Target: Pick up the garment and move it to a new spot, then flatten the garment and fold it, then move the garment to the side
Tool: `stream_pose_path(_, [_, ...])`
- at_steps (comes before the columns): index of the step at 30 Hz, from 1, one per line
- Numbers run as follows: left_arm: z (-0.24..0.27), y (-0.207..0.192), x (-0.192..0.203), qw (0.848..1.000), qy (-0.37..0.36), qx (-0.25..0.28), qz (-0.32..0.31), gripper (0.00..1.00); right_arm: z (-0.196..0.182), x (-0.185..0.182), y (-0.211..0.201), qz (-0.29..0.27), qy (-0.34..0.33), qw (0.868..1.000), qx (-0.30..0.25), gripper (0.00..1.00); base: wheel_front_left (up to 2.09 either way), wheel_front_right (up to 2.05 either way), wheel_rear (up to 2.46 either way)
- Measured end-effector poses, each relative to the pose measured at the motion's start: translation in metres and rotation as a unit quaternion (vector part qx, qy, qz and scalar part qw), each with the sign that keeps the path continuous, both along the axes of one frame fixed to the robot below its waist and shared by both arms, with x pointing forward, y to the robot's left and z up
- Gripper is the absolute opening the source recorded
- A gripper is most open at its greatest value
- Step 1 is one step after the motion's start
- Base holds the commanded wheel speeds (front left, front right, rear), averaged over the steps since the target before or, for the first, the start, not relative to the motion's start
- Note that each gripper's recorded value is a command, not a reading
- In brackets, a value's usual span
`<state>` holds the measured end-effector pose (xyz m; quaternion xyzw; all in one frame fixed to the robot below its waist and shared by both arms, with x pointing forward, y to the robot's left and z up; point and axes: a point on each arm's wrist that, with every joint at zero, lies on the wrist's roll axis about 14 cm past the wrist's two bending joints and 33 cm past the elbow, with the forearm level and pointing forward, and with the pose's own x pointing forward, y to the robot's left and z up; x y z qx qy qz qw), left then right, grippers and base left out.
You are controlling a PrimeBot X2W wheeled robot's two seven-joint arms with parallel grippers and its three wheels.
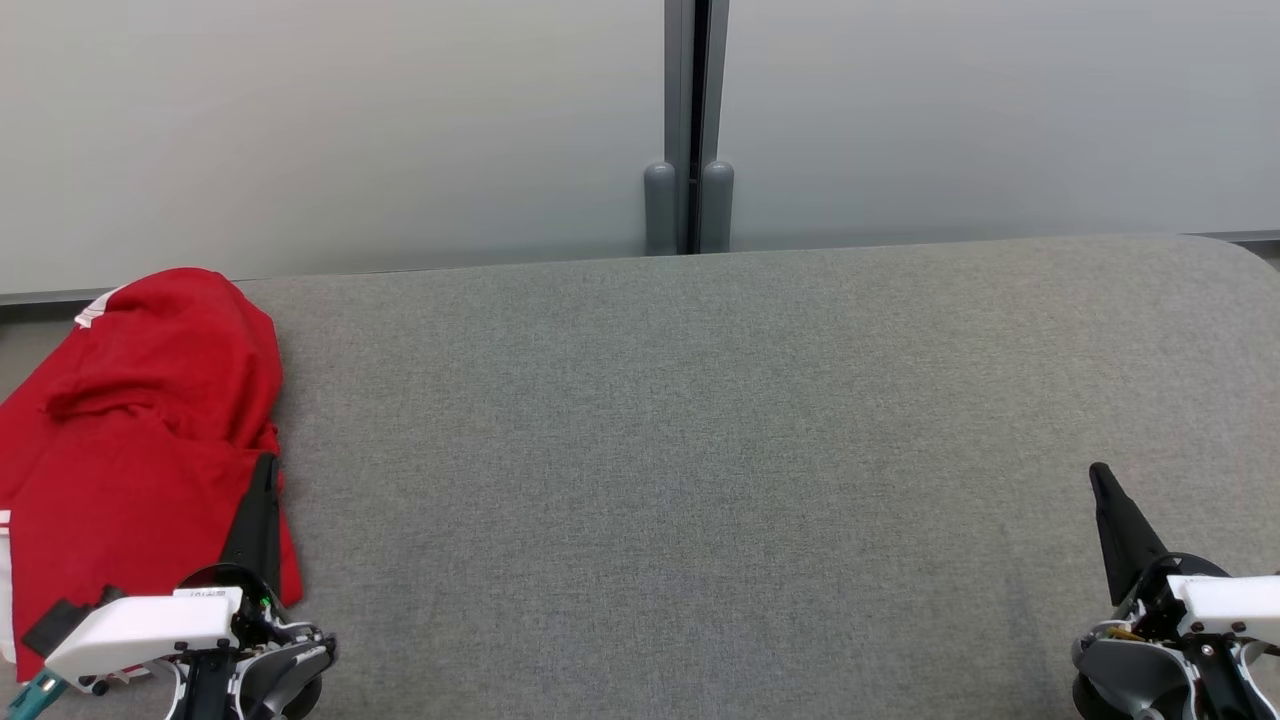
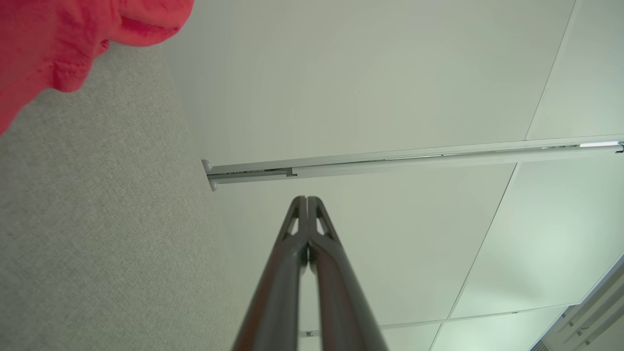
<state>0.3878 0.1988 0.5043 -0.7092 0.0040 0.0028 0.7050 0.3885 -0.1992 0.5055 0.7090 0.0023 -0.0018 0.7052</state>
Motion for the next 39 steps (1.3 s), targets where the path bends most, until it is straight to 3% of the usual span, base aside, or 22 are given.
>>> stream_pose_path(39, [0.0, 0.0, 0.0, 1.0, 0.0, 0.0, 0.0, 0.0, 0.0, 0.0, 0.0, 0.0, 0.0, 1.0, 0.0, 0.0, 0.0, 0.0, 0.0])
